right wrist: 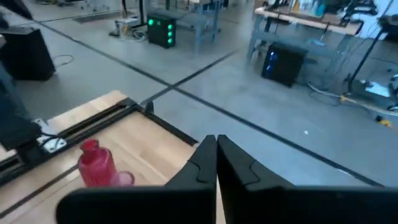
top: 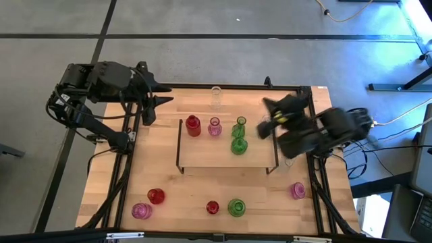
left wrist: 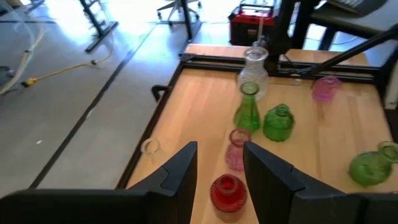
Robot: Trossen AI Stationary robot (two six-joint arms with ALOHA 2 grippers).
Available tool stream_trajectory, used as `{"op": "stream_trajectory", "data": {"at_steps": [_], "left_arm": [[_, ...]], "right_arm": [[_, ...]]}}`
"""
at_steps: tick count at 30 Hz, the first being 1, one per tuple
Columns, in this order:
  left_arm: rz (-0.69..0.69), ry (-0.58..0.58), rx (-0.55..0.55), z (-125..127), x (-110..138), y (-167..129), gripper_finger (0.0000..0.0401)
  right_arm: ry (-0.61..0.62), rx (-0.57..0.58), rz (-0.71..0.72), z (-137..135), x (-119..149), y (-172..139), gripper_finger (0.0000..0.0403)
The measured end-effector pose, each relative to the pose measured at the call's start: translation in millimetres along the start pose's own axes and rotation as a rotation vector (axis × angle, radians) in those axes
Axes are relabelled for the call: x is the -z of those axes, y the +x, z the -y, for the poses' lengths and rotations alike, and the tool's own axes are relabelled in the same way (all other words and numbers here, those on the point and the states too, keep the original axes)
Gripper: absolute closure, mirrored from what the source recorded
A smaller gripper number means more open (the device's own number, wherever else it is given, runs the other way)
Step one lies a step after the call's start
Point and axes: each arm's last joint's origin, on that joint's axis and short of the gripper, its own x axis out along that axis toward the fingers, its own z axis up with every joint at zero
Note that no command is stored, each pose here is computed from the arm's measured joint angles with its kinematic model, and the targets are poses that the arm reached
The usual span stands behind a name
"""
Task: Sort vases onto shelf
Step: Put the bottom transparent vase on the shelf aligned with the other transparent vase
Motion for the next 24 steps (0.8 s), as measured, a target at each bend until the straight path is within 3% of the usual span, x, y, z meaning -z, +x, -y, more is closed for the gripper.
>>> {"op": "stream_trajectory", "data": {"at_steps": [5, 11, 18, 24], "left_arm": [[0.022, 0.003, 0.060, 1, -3, 0, 0.0280], [0.029, -0.033, 0.049, -2, -4, 1, 0.0280], [0.062, -0.101, 0.046, 0, -11, 10, 0.0280], [0.048, -0.122, 0.045, 5, -14, 22, 0.0280]], "right_arm": [[0.023, -0.140, -0.169, 40, 1, -9, 0.0403], [0.018, -0.307, -0.443, 74, 31, -15, 0.0403], [0.262, -0.195, -0.674, 115, 93, -11, 0.0403], [0.331, -0.098, -0.925, 124, 141, -3, 0.0403]]}}
